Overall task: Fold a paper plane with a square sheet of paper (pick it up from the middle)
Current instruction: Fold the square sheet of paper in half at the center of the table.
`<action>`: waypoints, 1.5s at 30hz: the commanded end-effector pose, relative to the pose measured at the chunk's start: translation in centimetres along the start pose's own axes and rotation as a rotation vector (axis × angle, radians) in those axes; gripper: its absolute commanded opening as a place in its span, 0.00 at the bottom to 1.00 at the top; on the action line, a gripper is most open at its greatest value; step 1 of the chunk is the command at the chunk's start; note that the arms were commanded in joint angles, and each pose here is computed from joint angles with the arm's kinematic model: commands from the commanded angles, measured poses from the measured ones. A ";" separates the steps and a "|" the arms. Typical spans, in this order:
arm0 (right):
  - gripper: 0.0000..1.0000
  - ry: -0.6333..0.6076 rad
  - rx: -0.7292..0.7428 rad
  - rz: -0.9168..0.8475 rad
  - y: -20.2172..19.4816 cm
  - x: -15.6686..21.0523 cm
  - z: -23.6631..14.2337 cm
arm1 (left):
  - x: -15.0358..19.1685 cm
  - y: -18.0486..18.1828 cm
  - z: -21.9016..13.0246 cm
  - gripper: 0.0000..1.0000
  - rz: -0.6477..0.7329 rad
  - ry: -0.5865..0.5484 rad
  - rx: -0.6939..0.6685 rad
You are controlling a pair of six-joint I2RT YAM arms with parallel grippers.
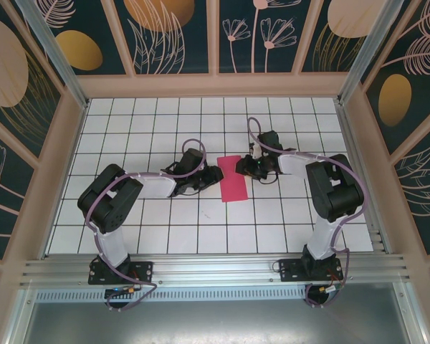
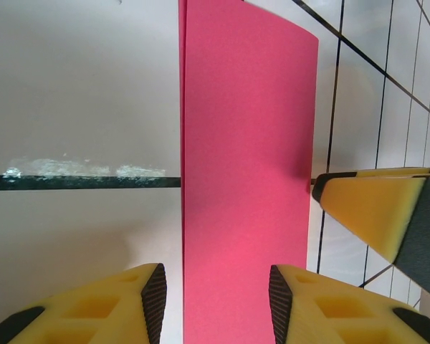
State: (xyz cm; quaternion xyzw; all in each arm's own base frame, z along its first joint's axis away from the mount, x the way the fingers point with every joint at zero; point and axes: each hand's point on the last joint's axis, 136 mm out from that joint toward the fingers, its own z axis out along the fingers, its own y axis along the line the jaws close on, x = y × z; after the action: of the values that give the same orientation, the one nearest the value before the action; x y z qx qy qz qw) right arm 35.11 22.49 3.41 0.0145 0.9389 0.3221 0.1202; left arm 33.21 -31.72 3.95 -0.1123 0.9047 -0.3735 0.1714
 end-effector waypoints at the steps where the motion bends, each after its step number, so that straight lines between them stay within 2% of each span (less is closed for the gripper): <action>1: 0.37 0.022 0.046 0.015 -1.9 0.9 0.3 | -0.6 -0.3 -0.1 0.45 0.009 -0.007 0.000; 12: 0.37 0.041 0.035 0.044 -2.9 1.7 0.5 | -0.5 -0.3 0.0 0.45 0.007 -0.003 0.002; 18: 0.37 0.004 0.026 0.024 -1.9 0.7 -0.6 | -0.3 -0.3 0.0 0.45 0.000 0.003 0.009; 29: 0.36 0.035 0.045 0.048 -3.2 1.6 0.5 | 0.2 -0.5 0.7 0.45 -0.022 0.035 0.039; 45: 0.36 0.046 0.045 0.054 -3.4 1.9 0.8 | 0.7 -1.7 1.6 0.38 -0.041 0.075 0.122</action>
State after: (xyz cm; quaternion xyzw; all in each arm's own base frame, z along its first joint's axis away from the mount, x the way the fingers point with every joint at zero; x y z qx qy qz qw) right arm 34.75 21.45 2.41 0.0271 0.9391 0.3228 0.1147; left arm 32.62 -33.37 3.22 -0.1077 0.8944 -0.4127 0.1344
